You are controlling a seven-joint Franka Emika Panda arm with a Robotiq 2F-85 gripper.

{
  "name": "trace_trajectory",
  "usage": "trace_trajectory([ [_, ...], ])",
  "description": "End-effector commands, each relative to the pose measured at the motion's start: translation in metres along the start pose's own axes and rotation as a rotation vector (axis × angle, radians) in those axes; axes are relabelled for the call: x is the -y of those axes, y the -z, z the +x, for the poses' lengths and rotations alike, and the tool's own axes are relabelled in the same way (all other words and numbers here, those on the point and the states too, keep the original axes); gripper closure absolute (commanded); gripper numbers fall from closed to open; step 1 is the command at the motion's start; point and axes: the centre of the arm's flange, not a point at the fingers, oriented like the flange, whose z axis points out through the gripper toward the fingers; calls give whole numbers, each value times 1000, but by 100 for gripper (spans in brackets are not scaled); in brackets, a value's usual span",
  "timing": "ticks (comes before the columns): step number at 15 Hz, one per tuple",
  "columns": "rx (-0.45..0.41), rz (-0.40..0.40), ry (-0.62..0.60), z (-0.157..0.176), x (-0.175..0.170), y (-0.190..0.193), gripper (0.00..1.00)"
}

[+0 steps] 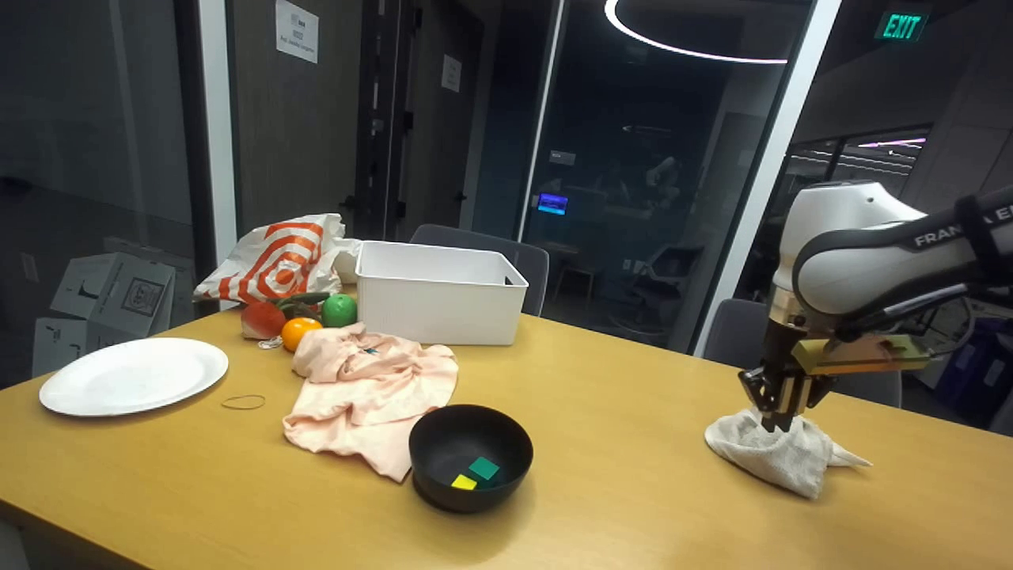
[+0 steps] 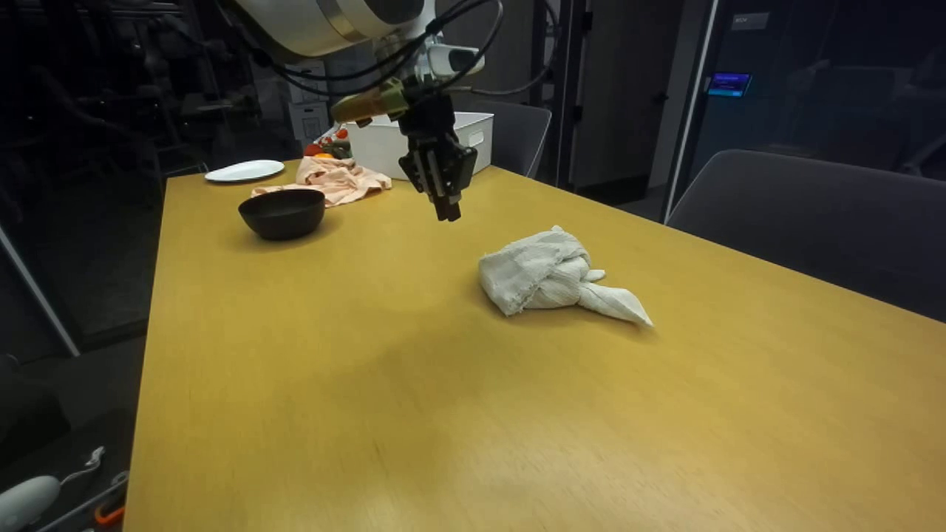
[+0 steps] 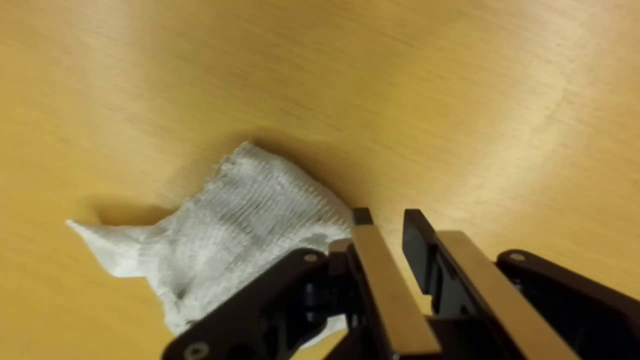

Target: Take the toy blocks off of the kitchen towel by picking it up

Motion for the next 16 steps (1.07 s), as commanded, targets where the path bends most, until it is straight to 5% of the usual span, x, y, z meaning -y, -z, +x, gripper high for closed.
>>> trace_trajectory([
  [1,118,139,50,7,8,-30,46],
  [7,74,58,41,9,14,-65,0],
  [16,-16,57,-403,42,-21,-89,0],
])
